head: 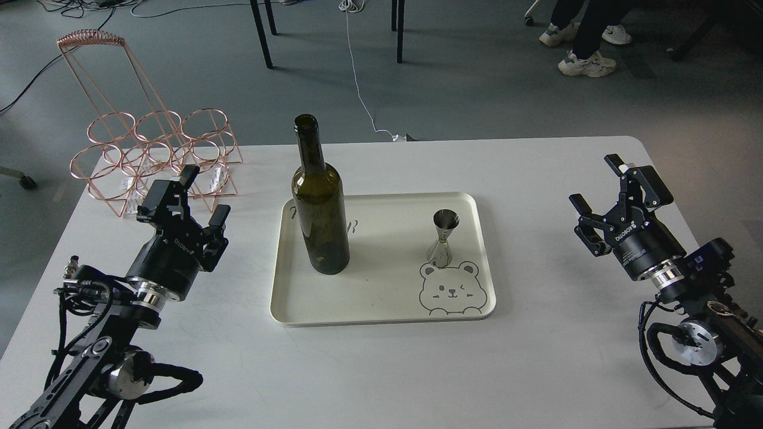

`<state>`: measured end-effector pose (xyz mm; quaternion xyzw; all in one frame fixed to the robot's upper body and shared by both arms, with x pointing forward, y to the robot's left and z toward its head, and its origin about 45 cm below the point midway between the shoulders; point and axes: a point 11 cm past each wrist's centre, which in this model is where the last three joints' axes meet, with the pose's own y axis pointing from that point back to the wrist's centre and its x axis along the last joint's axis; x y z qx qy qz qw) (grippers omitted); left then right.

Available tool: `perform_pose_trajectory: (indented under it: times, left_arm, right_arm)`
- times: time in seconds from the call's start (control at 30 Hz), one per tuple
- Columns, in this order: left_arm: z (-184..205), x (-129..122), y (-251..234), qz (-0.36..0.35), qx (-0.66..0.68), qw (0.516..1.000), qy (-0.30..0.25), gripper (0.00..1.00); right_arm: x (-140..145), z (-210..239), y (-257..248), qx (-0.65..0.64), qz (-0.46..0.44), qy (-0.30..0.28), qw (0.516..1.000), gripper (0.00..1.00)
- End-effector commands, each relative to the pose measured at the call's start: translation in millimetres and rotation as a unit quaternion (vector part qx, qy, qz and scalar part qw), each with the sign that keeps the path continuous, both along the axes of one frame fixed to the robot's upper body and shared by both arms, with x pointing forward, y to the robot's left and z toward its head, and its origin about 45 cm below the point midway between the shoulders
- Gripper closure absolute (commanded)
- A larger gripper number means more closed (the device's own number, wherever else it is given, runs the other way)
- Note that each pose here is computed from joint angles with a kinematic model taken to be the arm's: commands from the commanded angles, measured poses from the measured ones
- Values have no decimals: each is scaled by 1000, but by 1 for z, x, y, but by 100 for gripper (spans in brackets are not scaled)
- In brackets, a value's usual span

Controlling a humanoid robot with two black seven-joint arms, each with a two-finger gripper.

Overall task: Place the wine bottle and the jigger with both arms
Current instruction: 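Move the right gripper toward the metal jigger on the tray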

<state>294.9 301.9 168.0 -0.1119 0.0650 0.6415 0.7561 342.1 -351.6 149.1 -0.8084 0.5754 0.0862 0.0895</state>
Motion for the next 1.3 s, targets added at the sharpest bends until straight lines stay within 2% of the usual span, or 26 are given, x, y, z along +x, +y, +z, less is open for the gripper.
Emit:
perform_pose_trajectory:
  times: [0.0,0.23,0.4,0.7,0.77,0.87,0.97,1.07,1.27]
  left_arm:
    - [-1,-4,2,14,0,1000,-4,2]
    - [-2,-4,4,13,-7,1000,-4,2]
    - [3,-2,6,14,-8,1000,-24,2]
    - [8,-2,5,16,-11,999,-39,2]
    - [8,-2,5,15,-9,999,-40,2]
    - [9,-2,5,15,-9,999,-42,2]
    - [9,-1,4,14,-9,999,-42,2]
    - [9,-1,3,12,-9,999,-41,2]
    - [9,-2,2,11,-9,999,-41,2]
  right_arm:
    - [-1,-1,-1,2,-2,2,1000,1]
    - [3,4,-6,5,-18,-6,1000,1]
    - [5,7,-5,-2,-36,-10,999,4]
    - [-4,13,9,2,-18,-18,1000,3]
    - [-4,13,11,-16,-4,-19,1000,2]
    - [-10,7,24,-114,51,-24,992,2]
    - [-20,-7,27,-267,108,-31,957,3]
    - [-31,-27,34,-421,125,-66,896,3]
    - [-40,-34,48,-565,121,-171,798,3]
